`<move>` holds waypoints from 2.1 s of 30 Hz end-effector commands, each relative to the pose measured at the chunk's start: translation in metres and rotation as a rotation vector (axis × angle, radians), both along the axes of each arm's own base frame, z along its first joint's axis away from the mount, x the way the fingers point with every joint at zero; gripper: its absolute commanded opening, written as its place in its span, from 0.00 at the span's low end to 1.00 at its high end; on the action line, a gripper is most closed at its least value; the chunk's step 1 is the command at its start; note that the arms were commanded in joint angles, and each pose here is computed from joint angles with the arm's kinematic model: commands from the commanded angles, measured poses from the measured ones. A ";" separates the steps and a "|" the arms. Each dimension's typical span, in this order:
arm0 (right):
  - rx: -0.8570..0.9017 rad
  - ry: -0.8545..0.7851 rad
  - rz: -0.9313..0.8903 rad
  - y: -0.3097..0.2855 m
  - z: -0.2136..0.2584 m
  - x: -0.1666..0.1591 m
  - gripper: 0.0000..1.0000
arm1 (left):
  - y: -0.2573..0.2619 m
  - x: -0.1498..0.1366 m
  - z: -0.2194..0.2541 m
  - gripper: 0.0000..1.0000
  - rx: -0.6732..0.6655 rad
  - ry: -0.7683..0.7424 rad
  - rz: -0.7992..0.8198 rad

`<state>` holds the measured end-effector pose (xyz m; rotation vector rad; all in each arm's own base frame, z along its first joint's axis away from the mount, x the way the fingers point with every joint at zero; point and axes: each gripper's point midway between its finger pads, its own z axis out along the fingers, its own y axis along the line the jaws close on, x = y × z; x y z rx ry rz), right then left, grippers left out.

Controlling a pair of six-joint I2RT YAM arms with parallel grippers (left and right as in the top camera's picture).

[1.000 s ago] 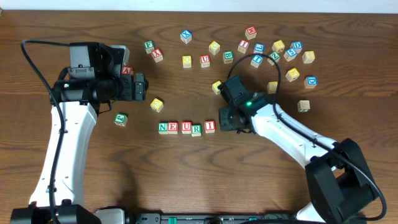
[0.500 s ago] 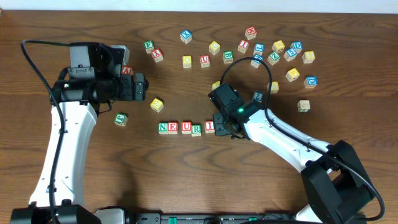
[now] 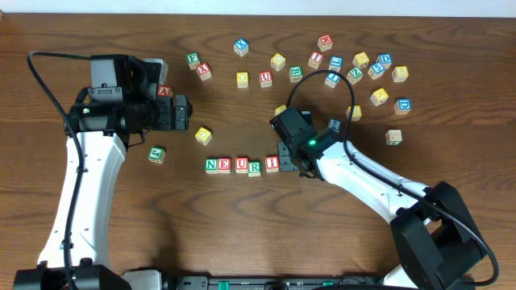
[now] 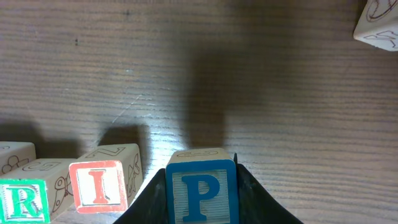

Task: Spell out NEURIPS
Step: 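Lower the blue P block to the right of the red I block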

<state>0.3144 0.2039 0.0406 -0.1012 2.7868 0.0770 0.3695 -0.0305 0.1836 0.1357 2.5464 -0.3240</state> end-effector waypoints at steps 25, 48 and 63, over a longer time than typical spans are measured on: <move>-0.011 -0.019 0.022 0.013 -0.015 -0.008 0.27 | -0.001 0.004 0.009 0.98 0.000 -0.027 -0.022; -0.003 -0.041 0.011 0.011 -0.025 -0.009 0.28 | -0.001 0.004 0.009 0.98 0.000 -0.027 -0.022; 0.016 -0.055 0.016 0.017 -0.027 -0.010 0.28 | -0.001 0.004 0.009 0.98 0.000 -0.027 -0.022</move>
